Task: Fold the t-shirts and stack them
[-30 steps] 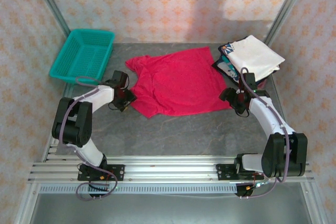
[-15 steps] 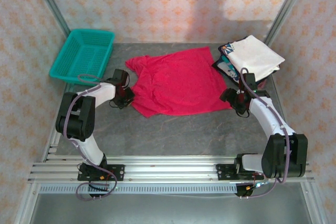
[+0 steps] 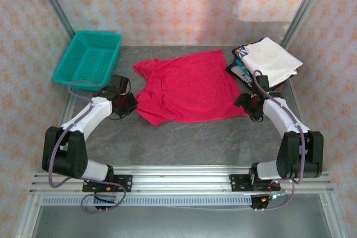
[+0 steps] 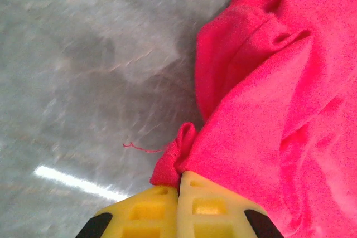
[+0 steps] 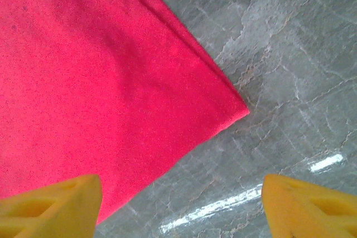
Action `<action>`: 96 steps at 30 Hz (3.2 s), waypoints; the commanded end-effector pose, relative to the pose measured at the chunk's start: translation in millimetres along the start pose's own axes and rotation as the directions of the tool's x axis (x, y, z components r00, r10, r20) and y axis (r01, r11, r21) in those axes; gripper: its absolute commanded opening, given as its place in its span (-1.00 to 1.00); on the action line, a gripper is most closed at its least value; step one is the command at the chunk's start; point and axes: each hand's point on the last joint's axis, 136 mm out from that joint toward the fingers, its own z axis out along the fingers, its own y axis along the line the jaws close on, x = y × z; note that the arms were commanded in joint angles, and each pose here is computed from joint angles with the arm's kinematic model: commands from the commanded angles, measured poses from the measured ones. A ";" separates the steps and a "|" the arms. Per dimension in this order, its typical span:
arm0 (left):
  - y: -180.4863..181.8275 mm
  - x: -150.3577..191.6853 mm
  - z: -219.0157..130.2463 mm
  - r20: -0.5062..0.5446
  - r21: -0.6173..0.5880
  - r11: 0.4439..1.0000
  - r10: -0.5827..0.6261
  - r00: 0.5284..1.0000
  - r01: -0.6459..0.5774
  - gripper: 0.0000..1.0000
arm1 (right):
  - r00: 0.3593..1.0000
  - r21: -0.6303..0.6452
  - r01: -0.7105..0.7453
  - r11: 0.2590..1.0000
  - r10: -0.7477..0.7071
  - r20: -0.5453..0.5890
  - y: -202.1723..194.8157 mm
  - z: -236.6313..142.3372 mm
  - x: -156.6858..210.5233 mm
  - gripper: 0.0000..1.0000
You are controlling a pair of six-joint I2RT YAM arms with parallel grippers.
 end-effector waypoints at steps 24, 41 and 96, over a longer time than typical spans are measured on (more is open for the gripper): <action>125.9 95.4 -25.7 0.007 -0.201 0.930 -0.312 0.950 0.307 -0.94 | 0.985 0.130 -0.104 0.986 0.120 -0.122 -17.2 63.5 13.6 -0.29; 154.5 113.0 -26.5 0.078 -0.146 0.878 -0.449 0.890 0.456 -0.95 | 0.994 0.058 -0.098 0.994 0.101 -0.051 -14.1 20.6 15.5 -0.64; -132.1 -116.5 -448.6 0.818 0.198 0.879 0.095 0.568 -0.433 -1.00 | 0.821 -0.502 0.266 0.823 0.080 0.565 146.1 -378.0 -118.6 -1.00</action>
